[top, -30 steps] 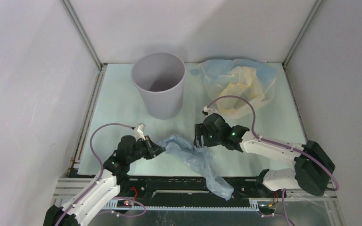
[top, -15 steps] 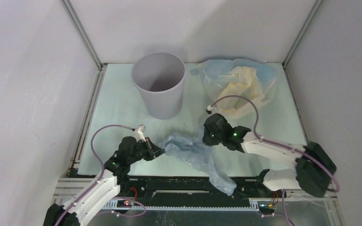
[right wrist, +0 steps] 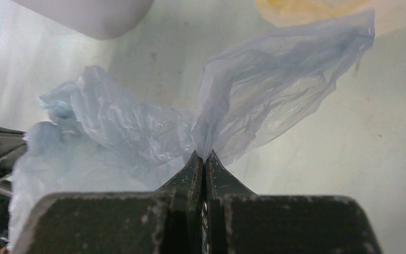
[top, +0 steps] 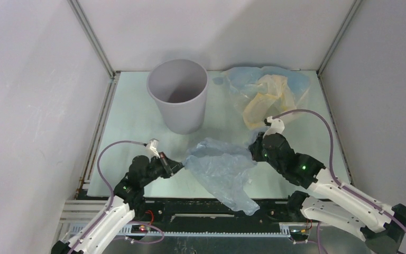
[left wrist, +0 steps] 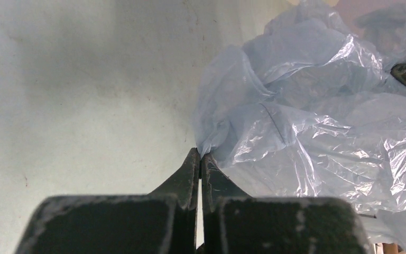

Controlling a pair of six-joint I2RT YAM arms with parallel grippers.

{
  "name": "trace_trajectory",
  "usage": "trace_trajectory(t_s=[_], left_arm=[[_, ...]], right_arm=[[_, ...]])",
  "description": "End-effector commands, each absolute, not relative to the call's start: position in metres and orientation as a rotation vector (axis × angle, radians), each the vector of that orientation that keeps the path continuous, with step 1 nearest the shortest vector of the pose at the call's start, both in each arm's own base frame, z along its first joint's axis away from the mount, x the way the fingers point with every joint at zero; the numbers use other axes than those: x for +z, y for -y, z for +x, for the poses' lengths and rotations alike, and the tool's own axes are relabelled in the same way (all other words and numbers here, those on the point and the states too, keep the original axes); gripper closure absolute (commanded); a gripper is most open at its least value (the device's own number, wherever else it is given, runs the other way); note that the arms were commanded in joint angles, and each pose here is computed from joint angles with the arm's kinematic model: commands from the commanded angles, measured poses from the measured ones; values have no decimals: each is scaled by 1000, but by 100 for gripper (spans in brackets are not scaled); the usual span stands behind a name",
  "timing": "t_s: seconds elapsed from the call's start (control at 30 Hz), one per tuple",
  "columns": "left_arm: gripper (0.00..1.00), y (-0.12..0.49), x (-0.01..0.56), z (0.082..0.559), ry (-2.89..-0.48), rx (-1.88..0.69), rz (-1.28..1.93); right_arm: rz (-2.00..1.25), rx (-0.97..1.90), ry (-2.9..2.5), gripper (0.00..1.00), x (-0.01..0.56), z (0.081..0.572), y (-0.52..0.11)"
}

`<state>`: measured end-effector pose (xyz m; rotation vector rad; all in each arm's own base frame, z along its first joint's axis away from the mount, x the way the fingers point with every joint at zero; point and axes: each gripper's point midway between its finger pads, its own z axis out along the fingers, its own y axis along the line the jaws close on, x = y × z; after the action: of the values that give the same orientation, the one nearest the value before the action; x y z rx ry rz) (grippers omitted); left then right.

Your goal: Put the trash bags into the trash bin

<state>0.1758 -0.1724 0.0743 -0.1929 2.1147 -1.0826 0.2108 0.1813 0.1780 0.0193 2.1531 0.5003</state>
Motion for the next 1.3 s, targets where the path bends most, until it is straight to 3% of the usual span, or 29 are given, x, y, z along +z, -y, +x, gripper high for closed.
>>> trace_trajectory(t_s=[0.0, 0.2, 0.67, 0.7, 0.83, 0.9, 1.07, 1.2, 1.27], left_arm=[[100, 165, 69, 179, -2127, -1024, -242], [100, 157, 71, 187, -2123, -974, -334], [100, 155, 82, 190, -2089, -956, -308], [95, 155, 84, 190, -2084, -962, -296], [56, 156, 99, 190, -2055, -958, -237], [45, 156, 114, 193, -2025, -957, -218], [26, 156, 156, 201, -1934, -951, -182], [21, 156, 188, 210, -1878, -917, -135], [24, 163, 201, 213, -1856, -925, -81]], right_arm=[[119, 387, -2138, 99, 169, 208, -149], [382, 276, -2026, 94, 177, 206, -100], [331, 261, -2011, 93, 181, 207, -97], [301, 279, -2007, 94, 184, 207, -100], [93, 419, -1995, 99, 198, 208, -135], [28, 468, -1988, 100, 202, 208, -147], [-62, 548, -1986, 100, 206, 207, -168], [-114, 585, -1989, 100, 206, 205, -177], [-127, 594, -1988, 100, 206, 204, -179]])
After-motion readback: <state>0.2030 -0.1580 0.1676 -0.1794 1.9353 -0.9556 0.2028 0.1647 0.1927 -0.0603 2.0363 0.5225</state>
